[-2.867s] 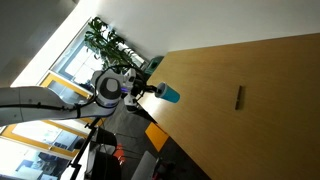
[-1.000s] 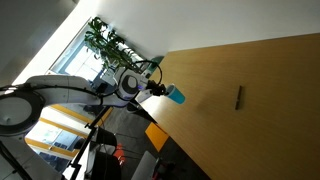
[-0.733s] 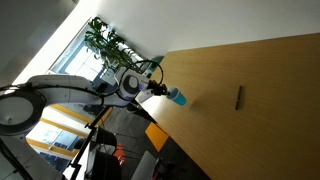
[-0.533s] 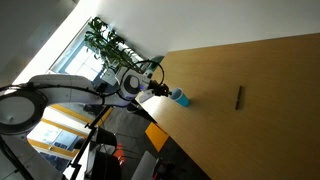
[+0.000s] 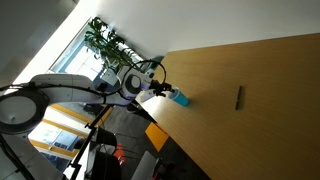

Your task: Move the cup to the left of the table

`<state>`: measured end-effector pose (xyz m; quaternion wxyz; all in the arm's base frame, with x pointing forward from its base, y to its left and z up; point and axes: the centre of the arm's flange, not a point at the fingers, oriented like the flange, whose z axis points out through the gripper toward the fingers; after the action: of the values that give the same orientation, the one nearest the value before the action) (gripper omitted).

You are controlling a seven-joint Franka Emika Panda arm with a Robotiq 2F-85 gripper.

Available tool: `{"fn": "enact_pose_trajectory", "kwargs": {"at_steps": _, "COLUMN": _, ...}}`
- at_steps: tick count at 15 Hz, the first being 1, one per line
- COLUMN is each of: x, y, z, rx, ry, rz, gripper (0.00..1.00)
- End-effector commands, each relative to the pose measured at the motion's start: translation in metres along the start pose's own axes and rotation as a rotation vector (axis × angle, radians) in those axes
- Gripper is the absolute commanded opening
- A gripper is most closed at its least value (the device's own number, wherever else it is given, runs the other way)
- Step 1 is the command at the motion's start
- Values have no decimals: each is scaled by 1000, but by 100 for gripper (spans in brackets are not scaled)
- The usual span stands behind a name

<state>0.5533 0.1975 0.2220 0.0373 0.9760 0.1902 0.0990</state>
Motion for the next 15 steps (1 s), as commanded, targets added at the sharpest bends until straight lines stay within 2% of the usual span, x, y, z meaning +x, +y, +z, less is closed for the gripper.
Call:
{"fn": "enact_pose_trajectory", "kwargs": {"at_steps": 1, "x": -4, "y": 5, "z": -19, "rx": 9, "ry": 16, "rz": 30, "gripper": 100}}
{"fn": "enact_pose_trajectory", "kwargs": {"at_steps": 4, "x": -11, "y": 10, "z": -37, "rx": 5, "ry": 47, "rz": 73, "gripper": 100}}
{"fn": "enact_pose_trajectory", "kwargs": {"at_steps": 7, "x": -23, "y": 29, "z": -62, "rx": -21, "ry": 83, "rz": 169, "gripper": 100}}
{"fn": "enact_pose_trajectory", "kwargs": {"at_steps": 12, "x": -63, "y": 83, "z": -109, "rx": -81, "ry": 127, "rz": 459, "gripper": 100}}
{"fn": "enact_pose_trajectory", "kwargs": {"at_steps": 15, "x": -87, "y": 104, "z": -132, "rx": -97, "ry": 167, "rz": 589, "gripper": 100}}
